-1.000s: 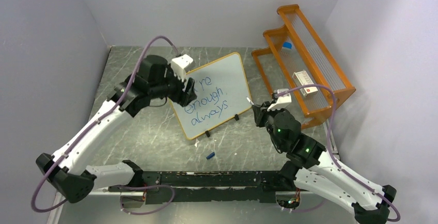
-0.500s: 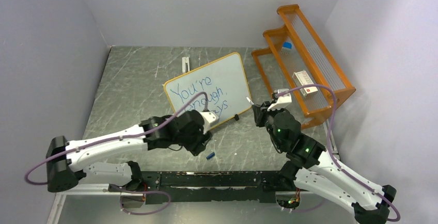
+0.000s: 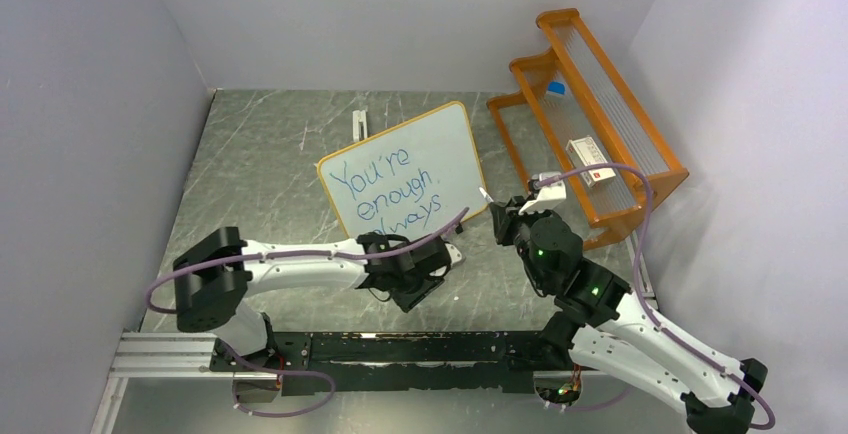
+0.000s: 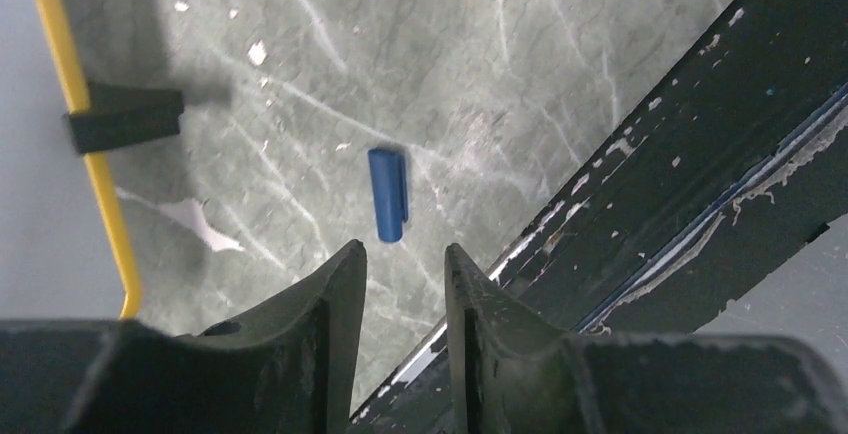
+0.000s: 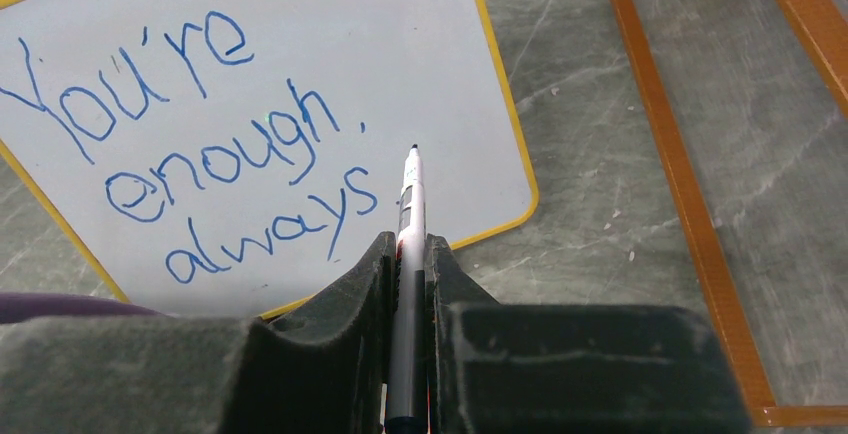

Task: Write a sentence on the whiteboard
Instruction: Pick up the pen cap from the center of the board, then insert the whiteboard marker without the cap into the pen cap.

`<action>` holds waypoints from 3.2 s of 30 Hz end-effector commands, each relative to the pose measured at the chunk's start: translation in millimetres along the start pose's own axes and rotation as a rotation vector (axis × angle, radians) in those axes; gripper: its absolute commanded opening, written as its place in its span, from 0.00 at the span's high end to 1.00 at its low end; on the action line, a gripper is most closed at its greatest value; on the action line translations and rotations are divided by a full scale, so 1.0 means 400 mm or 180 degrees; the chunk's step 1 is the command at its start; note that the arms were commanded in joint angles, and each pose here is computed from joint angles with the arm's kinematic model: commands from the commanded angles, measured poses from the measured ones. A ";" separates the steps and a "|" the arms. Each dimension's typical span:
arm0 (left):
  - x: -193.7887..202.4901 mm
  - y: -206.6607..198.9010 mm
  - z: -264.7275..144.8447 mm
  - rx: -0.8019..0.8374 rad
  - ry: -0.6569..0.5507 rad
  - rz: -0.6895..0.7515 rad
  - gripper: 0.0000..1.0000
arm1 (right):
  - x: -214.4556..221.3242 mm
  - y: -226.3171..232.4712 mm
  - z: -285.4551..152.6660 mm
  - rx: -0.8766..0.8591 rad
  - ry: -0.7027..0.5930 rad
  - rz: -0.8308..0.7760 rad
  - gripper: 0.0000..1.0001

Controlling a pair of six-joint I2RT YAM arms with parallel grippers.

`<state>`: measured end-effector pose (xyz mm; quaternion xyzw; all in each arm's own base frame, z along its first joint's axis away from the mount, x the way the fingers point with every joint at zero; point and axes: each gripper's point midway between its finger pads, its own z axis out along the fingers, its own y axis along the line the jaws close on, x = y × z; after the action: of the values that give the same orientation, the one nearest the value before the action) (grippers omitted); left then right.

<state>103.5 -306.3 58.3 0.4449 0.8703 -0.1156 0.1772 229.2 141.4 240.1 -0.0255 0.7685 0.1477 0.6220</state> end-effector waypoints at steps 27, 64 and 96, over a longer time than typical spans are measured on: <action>0.041 0.025 0.143 0.0157 0.0671 0.0144 0.67 | -0.011 -0.008 0.002 0.0062 -0.0050 0.0022 1.00; -0.248 0.109 -0.143 -0.0110 -0.1336 -0.1213 0.95 | -0.031 0.073 -0.008 -0.0617 -0.0373 0.0123 1.00; -0.423 0.313 -0.576 0.0985 -0.4200 -0.4392 0.95 | -0.145 0.260 -0.061 -0.2010 -0.1532 0.0589 1.00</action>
<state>243.4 -278.9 307.1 -0.2508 0.6950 -0.4866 0.4662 204.0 224.2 297.2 -0.1146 0.5552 0.4036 0.7181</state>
